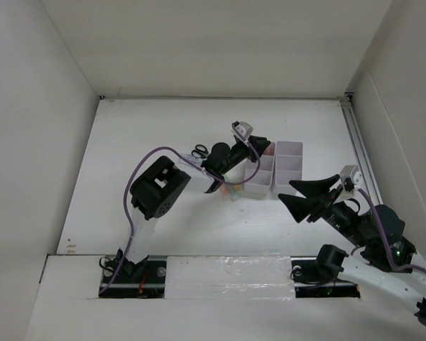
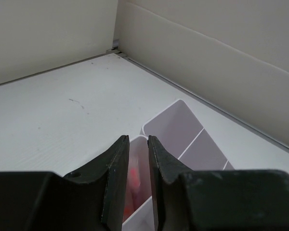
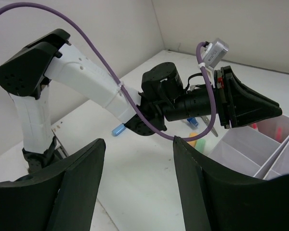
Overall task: Sort the stationery into containers
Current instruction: Place the stationery into the container, then grab a piece of stationery with the right arm
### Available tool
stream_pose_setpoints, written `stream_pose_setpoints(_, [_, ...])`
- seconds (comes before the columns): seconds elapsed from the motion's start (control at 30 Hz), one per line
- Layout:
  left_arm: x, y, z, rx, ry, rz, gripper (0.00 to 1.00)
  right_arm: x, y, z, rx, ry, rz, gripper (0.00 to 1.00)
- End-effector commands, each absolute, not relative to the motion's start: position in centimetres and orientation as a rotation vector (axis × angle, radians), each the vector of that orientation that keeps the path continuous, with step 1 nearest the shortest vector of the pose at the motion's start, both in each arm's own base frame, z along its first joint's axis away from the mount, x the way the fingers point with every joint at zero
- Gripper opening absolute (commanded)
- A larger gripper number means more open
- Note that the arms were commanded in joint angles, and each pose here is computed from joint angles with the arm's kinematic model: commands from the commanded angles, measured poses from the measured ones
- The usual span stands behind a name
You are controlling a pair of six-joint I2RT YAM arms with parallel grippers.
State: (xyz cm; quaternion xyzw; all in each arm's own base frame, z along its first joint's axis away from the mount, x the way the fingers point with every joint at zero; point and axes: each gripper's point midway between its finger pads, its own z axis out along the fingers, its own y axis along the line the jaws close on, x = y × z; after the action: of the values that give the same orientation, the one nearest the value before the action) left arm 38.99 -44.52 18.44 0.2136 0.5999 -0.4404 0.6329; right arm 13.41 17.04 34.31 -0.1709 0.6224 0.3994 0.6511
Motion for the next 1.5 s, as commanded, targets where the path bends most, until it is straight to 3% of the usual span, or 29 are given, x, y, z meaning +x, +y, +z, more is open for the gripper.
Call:
stream_pose_setpoints(0.0, [37.0,-42.9,28.8,0.416,0.956,-1.055,0.19,12.9,16.8,35.5,-0.384,1.381,0.934,0.64])
stream_pose_setpoints(0.2, [36.6,-42.4,29.5,0.409,0.929,-1.057,0.20,12.9,16.8,35.5,-0.378,1.384,0.942,0.64])
stream_pose_setpoints(0.23, [35.7,-42.3,30.9,0.407,0.897,-1.068,0.24,12.9,16.8,35.5,-0.378,1.384,0.942,0.64])
stream_pose_setpoints(0.37, [33.2,-41.3,34.6,0.390,0.831,-1.013,0.52,13.0,17.0,35.0,-0.383,1.394,0.938,0.64])
stream_pose_setpoints(0.47, [31.8,-40.8,37.5,0.364,0.833,-0.961,0.63,13.2,17.3,35.1,-0.379,1.387,0.941,0.64])
stream_pose_setpoints(0.5, [31.9,-40.1,38.3,0.341,0.835,-0.940,0.71,13.0,17.4,35.1,-0.389,1.385,0.948,0.64])
stream_pose_setpoints(0.53, [32.1,-39.5,39.0,0.314,0.845,-0.928,0.90,13.0,17.4,35.1,-0.389,1.385,0.948,0.64])
stream_pose_setpoints(0.6, [33.4,-37.4,40.1,0.201,0.932,-0.868,1.00,13.3,17.5,35.1,-0.381,1.388,0.941,0.64])
stream_pose_setpoints(0.8, [36.4,-30.0,41.1,-0.108,1.183,-0.579,1.00,13.8,17.4,34.9,-0.380,1.394,0.907,0.64])
stream_pose_setpoints(0.93, [37.4,-21.6,34.2,-0.430,1.589,-0.202,1.00,14.2,17.3,34.9,-0.368,1.396,0.881,0.65])
stream_pose_setpoints(1.03, [35.4,-17.4,31.9,-0.479,1.648,-0.147,1.00,14.5,17.7,34.4,-0.377,1.416,0.872,0.67])
stream_pose_setpoints(1.17, [33.1,-13.0,29.7,-0.496,1.592,-0.162,1.00,15.0,18.5,34.1,-0.396,1.438,0.853,0.82])
stream_pose_setpoints(1.3, [31.8,-10.3,28.2,-0.688,1.616,-0.181,1.00,16.0,19.9,33.8,-0.436,1.482,0.817,0.84])
stream_pose_setpoints(1.47, [32.1,-12.2,26.6,-0.720,1.746,-0.199,1.00,16.0,21.5,33.7,-0.492,1.493,0.835,0.86])
